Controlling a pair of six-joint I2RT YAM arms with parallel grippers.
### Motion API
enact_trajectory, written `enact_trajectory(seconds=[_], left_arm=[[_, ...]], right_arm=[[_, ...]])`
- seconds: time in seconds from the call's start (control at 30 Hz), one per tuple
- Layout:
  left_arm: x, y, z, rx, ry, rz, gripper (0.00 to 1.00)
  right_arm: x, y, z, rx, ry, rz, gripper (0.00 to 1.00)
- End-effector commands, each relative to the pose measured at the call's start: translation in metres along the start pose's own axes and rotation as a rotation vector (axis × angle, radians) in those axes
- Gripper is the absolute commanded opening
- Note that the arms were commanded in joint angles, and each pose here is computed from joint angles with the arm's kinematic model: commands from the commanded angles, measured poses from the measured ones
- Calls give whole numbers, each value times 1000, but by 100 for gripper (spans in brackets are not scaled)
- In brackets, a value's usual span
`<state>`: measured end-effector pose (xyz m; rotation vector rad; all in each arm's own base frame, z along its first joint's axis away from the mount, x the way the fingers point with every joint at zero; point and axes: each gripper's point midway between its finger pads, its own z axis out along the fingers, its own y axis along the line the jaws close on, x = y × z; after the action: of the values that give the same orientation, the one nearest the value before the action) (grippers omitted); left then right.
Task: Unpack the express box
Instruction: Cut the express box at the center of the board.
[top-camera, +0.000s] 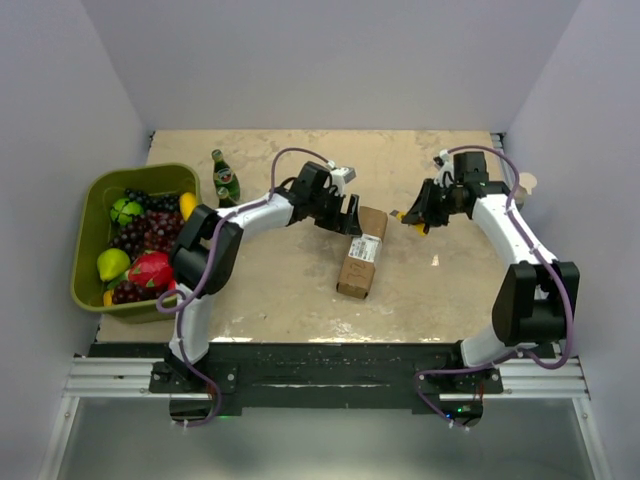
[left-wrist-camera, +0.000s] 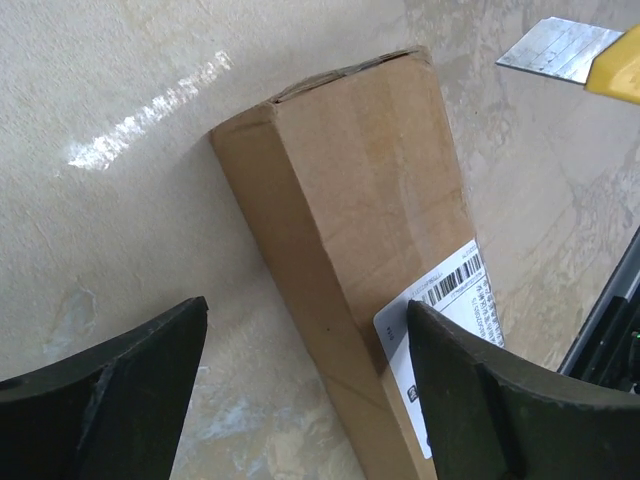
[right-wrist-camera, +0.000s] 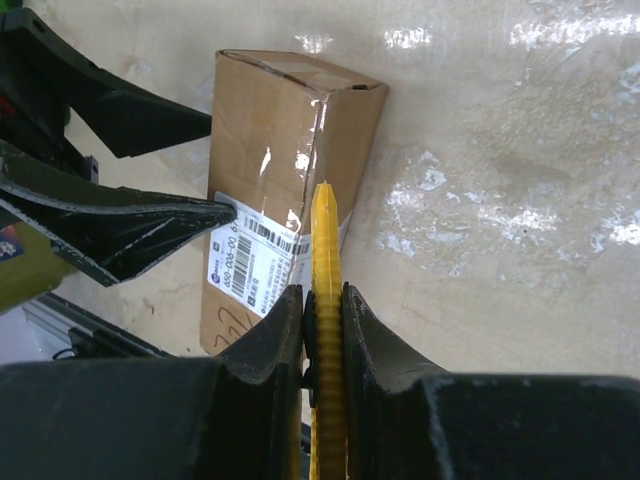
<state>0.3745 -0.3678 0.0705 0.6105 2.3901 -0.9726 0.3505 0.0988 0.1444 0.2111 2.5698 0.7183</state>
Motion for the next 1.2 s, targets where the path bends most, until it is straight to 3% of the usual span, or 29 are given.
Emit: enact_trajectory(seconds=[0.0,0.2,1.17], left_arm=[[16,5,4,-26,24,-49,78],[26,12,8,-40,43,-68,71],[35,17,11,-57,59,-92,69]], right_arm=[[-13,7,-4,8,-70,-12,0],[-13,8,5,37,-64,-36,0],[-3,4,19,48,-16,-47,0]])
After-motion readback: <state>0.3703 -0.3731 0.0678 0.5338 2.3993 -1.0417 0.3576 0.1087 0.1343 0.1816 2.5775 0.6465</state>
